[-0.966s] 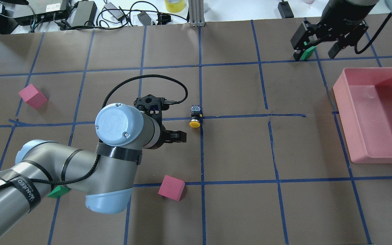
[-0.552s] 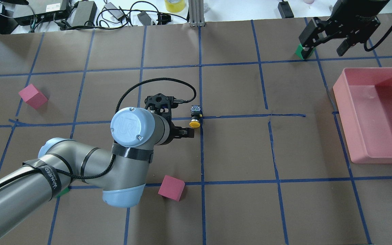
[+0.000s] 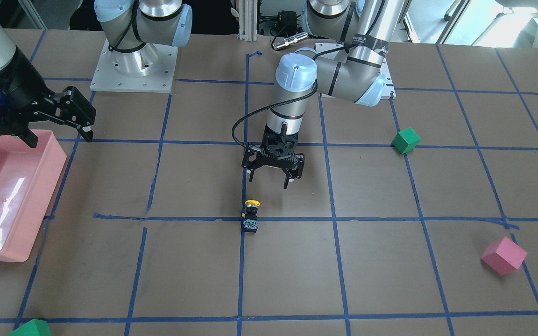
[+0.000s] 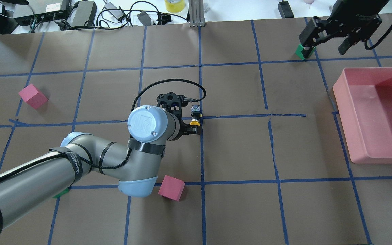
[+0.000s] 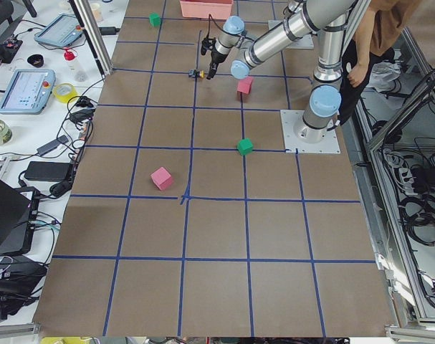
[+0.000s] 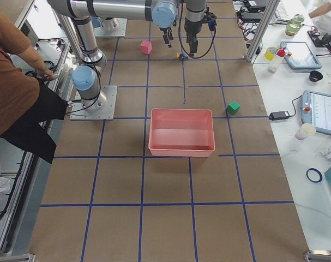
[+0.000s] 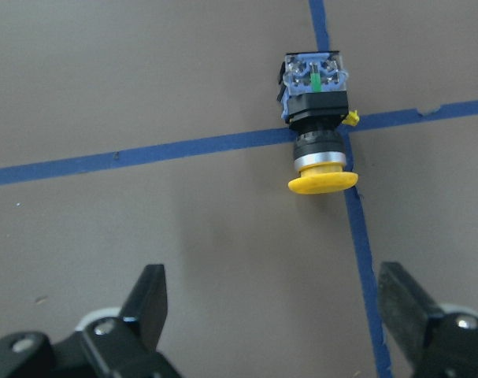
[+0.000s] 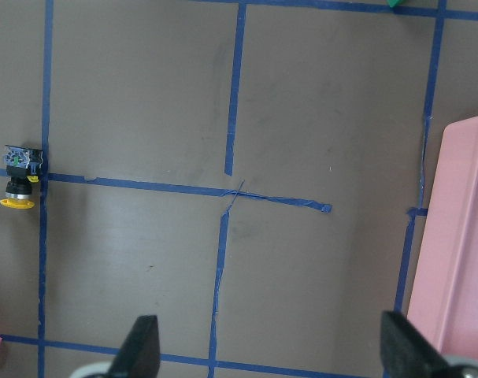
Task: Align button upright
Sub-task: 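Lower the left gripper over the lying switch and grasp its body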
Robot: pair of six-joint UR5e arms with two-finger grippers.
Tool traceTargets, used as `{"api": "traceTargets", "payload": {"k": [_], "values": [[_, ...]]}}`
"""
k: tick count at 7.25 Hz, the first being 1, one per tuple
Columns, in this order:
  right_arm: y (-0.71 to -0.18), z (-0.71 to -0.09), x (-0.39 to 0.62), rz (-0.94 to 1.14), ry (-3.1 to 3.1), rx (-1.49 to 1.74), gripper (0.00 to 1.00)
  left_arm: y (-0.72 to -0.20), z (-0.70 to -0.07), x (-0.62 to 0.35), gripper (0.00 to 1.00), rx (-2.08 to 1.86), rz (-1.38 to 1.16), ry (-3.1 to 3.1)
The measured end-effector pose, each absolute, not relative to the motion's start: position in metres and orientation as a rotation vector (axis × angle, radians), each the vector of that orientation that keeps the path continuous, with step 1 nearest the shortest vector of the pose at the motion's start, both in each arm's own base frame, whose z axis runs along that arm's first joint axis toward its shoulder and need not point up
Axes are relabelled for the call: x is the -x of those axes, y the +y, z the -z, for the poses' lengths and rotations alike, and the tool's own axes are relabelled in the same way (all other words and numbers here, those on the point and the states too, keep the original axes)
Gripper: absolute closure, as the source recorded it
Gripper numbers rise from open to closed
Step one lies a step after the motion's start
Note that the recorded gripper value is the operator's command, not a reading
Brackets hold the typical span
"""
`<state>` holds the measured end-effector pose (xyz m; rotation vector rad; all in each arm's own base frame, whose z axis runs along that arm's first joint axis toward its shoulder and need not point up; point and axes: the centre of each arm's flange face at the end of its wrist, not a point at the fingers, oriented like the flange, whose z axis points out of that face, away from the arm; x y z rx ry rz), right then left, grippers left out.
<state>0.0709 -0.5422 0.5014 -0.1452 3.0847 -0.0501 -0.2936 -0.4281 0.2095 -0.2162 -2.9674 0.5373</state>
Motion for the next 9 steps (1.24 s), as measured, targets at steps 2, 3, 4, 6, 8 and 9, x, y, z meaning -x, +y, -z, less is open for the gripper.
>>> {"api": "traceTargets", "payload": {"k": [2,3,4,6,8,9], "values": [[-0.537,-0.505,-0.113,0.080,3.119,0.094,0.00,-0.440,-0.195,0.303,0.14,0.232,-0.511,-2.974],[-0.535,-0.505,-0.130,0.109,3.126,0.099,0.00,-0.443,-0.188,0.305,0.14,0.234,-0.498,-2.979],[-0.534,-0.504,-0.137,0.129,3.131,0.108,0.00,-0.445,-0.185,0.306,0.14,0.233,-0.492,-2.980],[-0.533,-0.501,-0.141,0.136,3.140,0.115,0.00,-0.451,-0.181,0.314,0.13,0.238,-0.475,-2.953],[-0.533,-0.499,-0.141,0.130,3.143,0.113,0.00,-0.460,-0.176,0.322,0.12,0.252,-0.445,-2.927],[-0.533,-0.499,-0.141,0.129,3.143,0.113,0.00,-0.465,-0.170,0.324,0.12,0.258,-0.429,-2.927]]}}
